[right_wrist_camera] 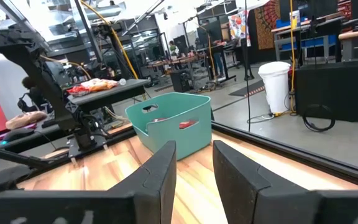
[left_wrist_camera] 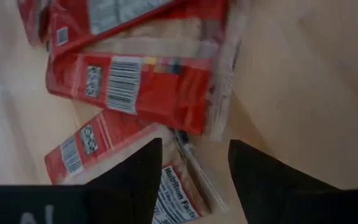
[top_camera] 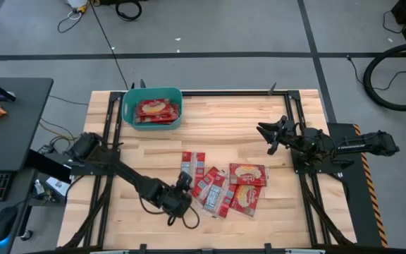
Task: Sort popcorn bags into baskets
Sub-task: Put the red popcorn bag into the blue bin
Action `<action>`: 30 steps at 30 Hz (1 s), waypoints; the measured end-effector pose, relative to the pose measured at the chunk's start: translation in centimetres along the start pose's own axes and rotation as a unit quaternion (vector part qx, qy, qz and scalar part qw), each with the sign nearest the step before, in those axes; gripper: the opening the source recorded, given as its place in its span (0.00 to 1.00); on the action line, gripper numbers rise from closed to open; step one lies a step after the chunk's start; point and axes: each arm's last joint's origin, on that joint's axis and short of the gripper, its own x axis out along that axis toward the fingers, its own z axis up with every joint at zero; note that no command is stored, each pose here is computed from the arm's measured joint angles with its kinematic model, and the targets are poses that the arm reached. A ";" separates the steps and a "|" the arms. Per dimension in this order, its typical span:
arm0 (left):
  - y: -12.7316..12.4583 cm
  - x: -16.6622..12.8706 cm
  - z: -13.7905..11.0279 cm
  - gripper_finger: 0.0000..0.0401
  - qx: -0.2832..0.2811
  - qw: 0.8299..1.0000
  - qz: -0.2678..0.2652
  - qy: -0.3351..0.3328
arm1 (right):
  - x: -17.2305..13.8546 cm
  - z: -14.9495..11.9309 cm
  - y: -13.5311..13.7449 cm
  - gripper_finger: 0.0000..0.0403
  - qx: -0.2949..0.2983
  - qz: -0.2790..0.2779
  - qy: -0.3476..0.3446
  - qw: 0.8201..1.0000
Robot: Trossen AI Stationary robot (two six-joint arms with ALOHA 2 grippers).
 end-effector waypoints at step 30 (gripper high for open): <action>-0.3 3.4 0.5 0.11 0.022 0.998 0.065 -0.012 | 0.0 0.1 0.0 0.27 0.002 0.001 -0.003 1.000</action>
